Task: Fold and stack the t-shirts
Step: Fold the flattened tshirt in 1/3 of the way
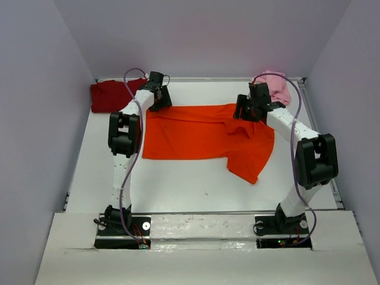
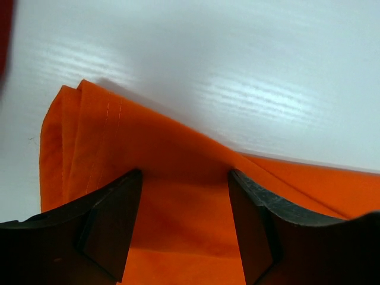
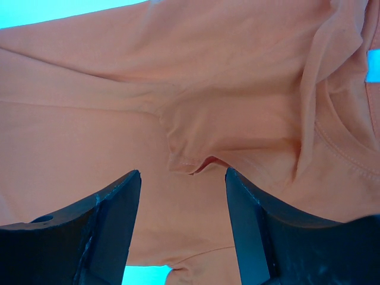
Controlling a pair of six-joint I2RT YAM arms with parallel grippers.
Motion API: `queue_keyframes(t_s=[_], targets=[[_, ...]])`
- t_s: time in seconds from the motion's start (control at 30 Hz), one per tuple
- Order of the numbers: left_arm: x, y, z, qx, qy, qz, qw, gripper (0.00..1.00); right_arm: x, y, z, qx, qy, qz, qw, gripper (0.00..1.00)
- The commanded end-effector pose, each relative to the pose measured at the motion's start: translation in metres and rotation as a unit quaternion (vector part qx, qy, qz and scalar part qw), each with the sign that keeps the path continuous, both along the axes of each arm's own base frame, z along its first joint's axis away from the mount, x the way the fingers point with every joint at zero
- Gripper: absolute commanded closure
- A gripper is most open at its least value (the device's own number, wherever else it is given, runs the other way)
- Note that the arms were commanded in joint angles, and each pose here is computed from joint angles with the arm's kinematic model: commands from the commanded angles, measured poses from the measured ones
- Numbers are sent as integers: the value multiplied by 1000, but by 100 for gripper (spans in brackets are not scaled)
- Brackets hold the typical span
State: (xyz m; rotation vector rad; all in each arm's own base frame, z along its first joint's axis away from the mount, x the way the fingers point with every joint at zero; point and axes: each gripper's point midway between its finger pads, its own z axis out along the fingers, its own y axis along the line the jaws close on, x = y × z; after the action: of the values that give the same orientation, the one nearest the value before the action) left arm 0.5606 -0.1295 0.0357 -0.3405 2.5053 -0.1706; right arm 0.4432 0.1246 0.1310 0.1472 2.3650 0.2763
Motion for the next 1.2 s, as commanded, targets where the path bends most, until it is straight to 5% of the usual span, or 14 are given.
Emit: queue_keyframes(t_s=[0.0, 0.5, 1.17], targets=[[10, 13, -9, 25, 15, 4, 1000, 27, 22, 3, 12, 0, -27, -9, 1000, 36], [25, 29, -15, 1, 14, 20, 1000, 27, 120, -25, -60, -63, 11, -62, 996, 35], [29, 47, -4, -7, 5, 33, 999, 27, 85, -107, -44, -178, 43, -149, 972, 33]])
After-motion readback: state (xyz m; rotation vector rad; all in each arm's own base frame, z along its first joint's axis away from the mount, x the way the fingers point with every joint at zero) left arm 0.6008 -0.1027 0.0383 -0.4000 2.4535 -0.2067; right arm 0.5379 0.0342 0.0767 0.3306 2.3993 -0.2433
